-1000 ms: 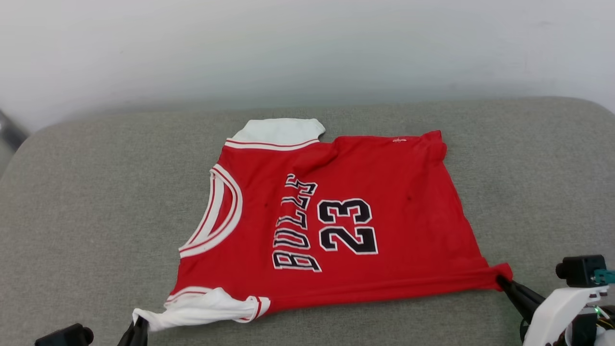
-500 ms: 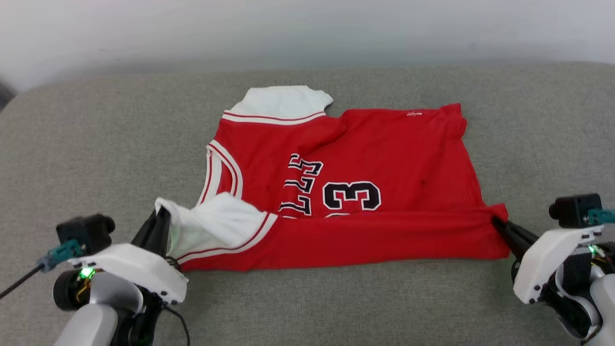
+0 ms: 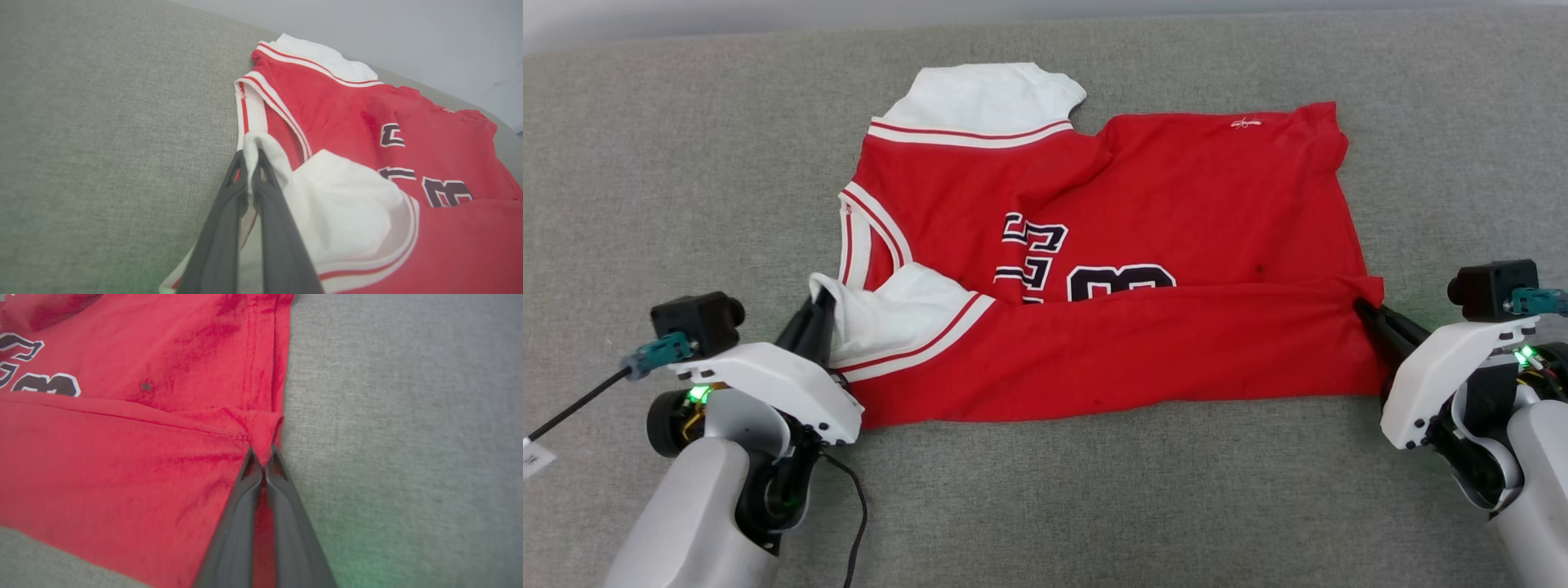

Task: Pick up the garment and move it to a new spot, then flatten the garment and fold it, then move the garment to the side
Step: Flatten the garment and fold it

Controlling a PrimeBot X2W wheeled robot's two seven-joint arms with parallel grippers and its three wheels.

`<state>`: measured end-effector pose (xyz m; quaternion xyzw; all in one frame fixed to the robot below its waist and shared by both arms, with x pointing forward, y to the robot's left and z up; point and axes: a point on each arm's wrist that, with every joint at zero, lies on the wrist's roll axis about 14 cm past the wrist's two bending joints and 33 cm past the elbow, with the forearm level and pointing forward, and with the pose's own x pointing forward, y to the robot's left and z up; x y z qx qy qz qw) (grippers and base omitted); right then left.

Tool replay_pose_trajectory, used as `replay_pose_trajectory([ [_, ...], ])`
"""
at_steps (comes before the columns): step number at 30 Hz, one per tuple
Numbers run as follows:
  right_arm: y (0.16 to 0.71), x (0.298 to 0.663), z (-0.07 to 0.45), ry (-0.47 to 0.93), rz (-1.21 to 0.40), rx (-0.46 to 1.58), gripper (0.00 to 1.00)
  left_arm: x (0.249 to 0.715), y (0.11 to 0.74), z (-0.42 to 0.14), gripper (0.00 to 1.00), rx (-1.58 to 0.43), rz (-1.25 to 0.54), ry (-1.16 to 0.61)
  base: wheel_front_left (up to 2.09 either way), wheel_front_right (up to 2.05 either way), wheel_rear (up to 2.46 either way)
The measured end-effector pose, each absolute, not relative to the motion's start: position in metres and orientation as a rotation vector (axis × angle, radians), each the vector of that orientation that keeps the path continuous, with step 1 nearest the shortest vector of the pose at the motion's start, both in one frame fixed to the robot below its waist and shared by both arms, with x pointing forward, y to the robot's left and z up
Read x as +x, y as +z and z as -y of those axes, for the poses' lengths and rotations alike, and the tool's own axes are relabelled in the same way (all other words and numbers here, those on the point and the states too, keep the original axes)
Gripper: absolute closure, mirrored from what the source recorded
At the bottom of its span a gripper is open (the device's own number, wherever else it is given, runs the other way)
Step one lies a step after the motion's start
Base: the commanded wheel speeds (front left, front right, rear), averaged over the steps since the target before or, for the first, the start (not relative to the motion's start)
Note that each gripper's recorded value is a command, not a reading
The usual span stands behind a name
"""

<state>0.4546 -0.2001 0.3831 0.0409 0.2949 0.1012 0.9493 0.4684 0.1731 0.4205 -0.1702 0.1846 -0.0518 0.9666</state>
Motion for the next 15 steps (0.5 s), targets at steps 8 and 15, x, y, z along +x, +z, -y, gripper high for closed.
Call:
replay_pose_trajectory([
  [8, 0.381, 0.45, 0.194, 0.21, -0.583, 0.105, 0.0, 0.463, 0.398, -0.168, 0.0, -0.397, -0.456, -0.107, 0.0, 0.0, 0.0],
  [15, 0.431, 0.445, 0.199, 0.198, -0.335, 0.122, 0.0, 0.466, 0.43, -0.191, 0.0, -0.374, -0.367, -0.072, 0.0, 0.0, 0.0],
])
